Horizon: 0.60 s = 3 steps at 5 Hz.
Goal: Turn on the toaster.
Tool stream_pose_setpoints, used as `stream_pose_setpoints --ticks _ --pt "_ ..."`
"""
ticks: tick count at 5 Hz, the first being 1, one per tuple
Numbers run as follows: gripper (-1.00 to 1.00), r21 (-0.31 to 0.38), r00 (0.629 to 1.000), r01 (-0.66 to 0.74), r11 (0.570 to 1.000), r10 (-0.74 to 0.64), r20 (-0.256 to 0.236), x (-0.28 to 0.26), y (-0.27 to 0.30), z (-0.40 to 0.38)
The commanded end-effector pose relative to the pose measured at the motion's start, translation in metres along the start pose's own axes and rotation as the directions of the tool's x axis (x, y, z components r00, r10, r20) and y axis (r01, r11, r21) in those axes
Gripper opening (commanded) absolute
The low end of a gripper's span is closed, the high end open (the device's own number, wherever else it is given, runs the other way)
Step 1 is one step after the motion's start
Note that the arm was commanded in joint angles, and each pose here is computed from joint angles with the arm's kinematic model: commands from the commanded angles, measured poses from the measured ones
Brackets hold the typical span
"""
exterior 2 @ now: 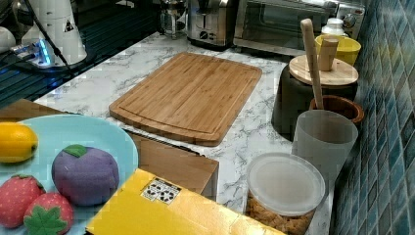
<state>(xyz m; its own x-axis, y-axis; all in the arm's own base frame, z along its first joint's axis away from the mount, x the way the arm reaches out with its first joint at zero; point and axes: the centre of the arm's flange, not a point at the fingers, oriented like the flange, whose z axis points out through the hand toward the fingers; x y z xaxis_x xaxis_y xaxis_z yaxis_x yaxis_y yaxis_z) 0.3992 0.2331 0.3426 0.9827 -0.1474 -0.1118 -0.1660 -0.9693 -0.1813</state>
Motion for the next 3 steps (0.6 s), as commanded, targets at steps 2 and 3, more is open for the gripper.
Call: stream_pose_setpoints --ticks 2,3 --pt "-1.0 -0.152 0.978 0.148 0.977 -0.121 0.171 -0.03 -0.024 0.09" --pt "-1.0 -0.201 0.967 0.118 0.972 -0.067 0.245 -0.067 0.009 0.137"
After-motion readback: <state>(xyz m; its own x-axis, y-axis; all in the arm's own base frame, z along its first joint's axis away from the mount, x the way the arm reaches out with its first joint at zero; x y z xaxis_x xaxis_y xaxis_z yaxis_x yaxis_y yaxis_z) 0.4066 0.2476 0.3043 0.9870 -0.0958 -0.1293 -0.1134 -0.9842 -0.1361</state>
